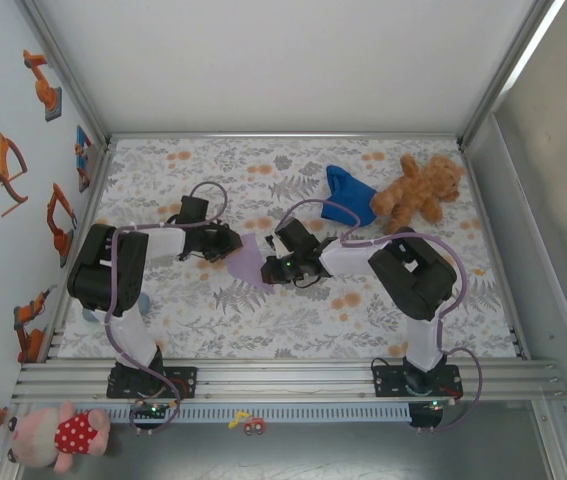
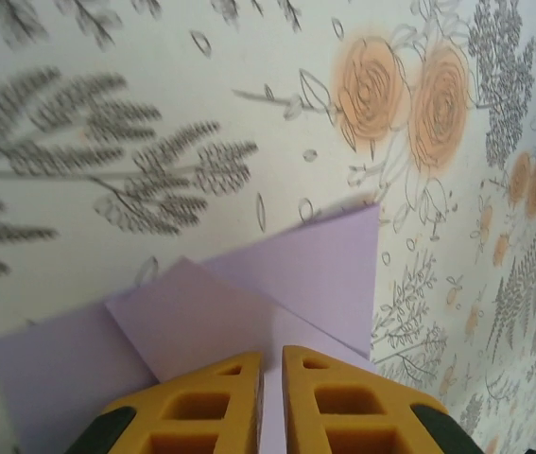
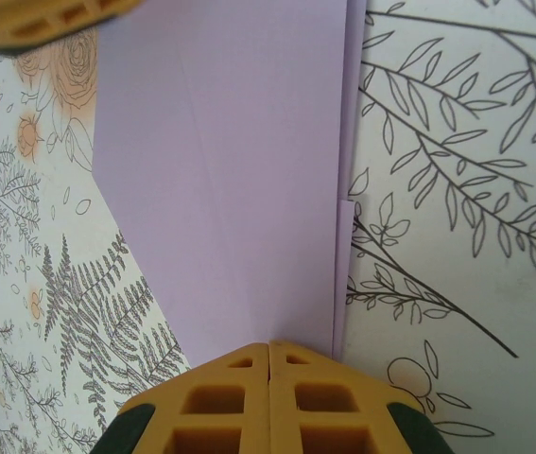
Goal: Fold a paper plane with a square sheet of paper (pick it up from the middle)
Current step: Fourth fold the wing at the center of the table.
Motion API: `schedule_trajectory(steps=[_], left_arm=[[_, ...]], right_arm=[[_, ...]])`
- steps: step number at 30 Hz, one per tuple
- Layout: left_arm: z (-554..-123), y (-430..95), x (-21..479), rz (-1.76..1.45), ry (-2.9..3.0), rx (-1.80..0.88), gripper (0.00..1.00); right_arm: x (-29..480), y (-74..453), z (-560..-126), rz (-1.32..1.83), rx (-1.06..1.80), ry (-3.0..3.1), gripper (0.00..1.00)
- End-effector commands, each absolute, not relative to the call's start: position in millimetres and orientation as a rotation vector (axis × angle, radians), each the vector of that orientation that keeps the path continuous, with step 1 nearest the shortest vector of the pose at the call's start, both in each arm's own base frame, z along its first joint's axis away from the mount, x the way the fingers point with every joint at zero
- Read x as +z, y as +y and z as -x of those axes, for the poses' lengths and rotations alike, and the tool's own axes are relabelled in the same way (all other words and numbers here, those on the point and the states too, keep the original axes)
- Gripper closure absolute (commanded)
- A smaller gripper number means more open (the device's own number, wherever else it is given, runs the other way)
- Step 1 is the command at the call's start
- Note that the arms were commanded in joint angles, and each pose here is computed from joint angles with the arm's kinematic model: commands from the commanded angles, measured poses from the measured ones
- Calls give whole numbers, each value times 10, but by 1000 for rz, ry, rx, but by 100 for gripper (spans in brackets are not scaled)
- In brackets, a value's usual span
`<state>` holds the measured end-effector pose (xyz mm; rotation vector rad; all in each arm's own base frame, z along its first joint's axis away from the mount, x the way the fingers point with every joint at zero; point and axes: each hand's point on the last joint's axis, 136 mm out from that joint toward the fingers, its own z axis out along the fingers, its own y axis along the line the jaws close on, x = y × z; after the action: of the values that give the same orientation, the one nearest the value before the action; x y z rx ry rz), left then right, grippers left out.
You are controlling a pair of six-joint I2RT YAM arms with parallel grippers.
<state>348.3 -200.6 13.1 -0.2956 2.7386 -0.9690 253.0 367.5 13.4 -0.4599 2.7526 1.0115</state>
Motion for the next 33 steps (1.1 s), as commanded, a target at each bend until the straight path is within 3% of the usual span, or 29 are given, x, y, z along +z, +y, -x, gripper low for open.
schedule_trajectory(steps=[1,11,18,24,28,33], left_arm=[[-3670,-1567,-116,350,2766,-711,85],[-3919,-1323,-20,370,2729,-642,83],[-4148,-1341,411,338,2624,-690,80],[-4002,-1337,927,377,2516,-752,72],[-3702,-1271,1175,437,2469,-764,55],[-3213,-1055,1331,516,2427,-699,32]], right_arm=[[-578,2966,-2133,368,586,3074,100],[-239,3303,-2369,350,779,2928,100],[-120,3433,-2385,351,890,2885,100],[439,3633,-2533,352,1059,2692,99],[858,3707,-2698,341,1105,2535,84],[967,3660,-2776,320,1098,2446,58]])
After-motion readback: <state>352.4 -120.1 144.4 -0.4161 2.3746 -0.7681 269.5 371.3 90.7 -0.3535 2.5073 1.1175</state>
